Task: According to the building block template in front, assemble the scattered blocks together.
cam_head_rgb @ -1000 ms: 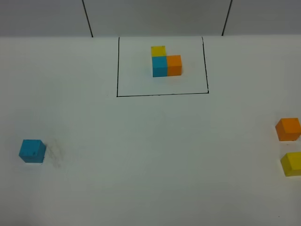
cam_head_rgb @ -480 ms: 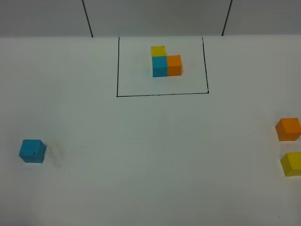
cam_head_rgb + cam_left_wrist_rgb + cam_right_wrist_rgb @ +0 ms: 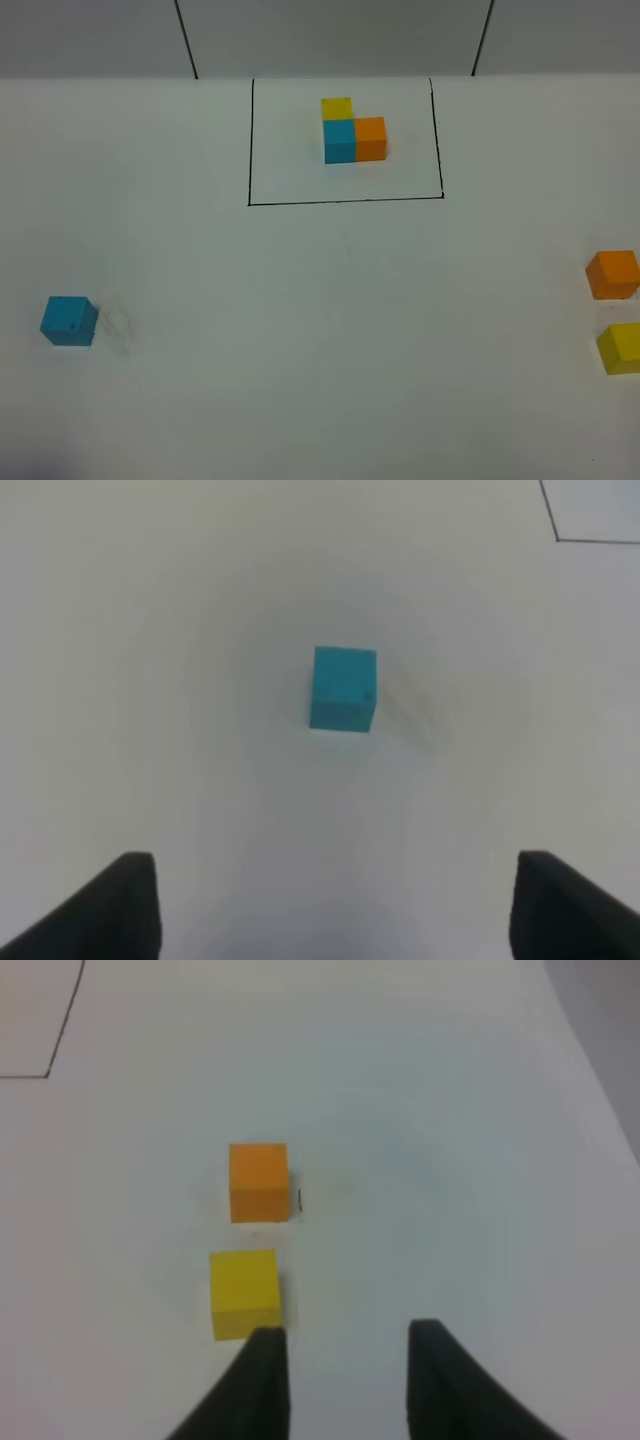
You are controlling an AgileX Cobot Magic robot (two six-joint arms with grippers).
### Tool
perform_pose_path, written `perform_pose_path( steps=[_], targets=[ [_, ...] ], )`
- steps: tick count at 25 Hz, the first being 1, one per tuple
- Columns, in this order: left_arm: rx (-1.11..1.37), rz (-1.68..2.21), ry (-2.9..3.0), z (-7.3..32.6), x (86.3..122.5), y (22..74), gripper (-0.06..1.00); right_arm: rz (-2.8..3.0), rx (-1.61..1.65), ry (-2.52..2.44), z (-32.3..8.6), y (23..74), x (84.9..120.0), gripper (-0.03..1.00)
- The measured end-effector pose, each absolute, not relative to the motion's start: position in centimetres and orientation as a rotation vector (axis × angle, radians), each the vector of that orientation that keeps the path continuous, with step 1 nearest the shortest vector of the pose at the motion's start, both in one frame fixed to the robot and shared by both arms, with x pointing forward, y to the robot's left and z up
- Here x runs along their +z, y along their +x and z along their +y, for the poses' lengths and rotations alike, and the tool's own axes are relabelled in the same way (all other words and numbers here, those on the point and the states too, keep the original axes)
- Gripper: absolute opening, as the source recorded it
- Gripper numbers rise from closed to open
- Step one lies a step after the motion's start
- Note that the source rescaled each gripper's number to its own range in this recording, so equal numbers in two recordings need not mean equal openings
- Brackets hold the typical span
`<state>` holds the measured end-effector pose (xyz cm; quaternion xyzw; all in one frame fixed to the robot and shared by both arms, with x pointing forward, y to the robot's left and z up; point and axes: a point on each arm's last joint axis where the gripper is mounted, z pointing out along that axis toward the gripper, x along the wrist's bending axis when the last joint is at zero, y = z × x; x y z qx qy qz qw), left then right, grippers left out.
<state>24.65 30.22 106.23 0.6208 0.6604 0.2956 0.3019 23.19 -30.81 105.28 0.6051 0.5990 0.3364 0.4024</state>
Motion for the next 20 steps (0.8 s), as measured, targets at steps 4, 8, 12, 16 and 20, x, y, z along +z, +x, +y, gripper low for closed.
perform_pose_path(
  steps=[4, 8, 12, 16, 20],
  targets=[
    [0.664, 1.867, 1.735, 30.3, 108.2, 27.9, 0.76, 1.514, 0.85, 1.529, -30.8, 23.2, 105.3, 0.0],
    [0.527, 1.984, 1.837, 30.3, 109.2, 31.9, 0.82, 1.514, 0.85, 1.529, -30.8, 23.2, 105.3, 0.0],
    [0.444, 2.045, 1.895, 30.3, 108.9, 36.2, 0.82, 1.514, 0.85, 1.529, -30.8, 23.2, 105.3, 0.0],
    [0.38, 2.11, 1.969, 30.6, 106.9, 39.8, 0.82, 1.514, 0.85, 1.529, -30.8, 23.2, 105.3, 0.0],
    [0.368, 2.116, 1.986, 30.6, 105.0, 42.7, 0.79, 1.514, 0.85, 1.529, -30.8, 23.2, 105.3, 0.0]
  ],
)
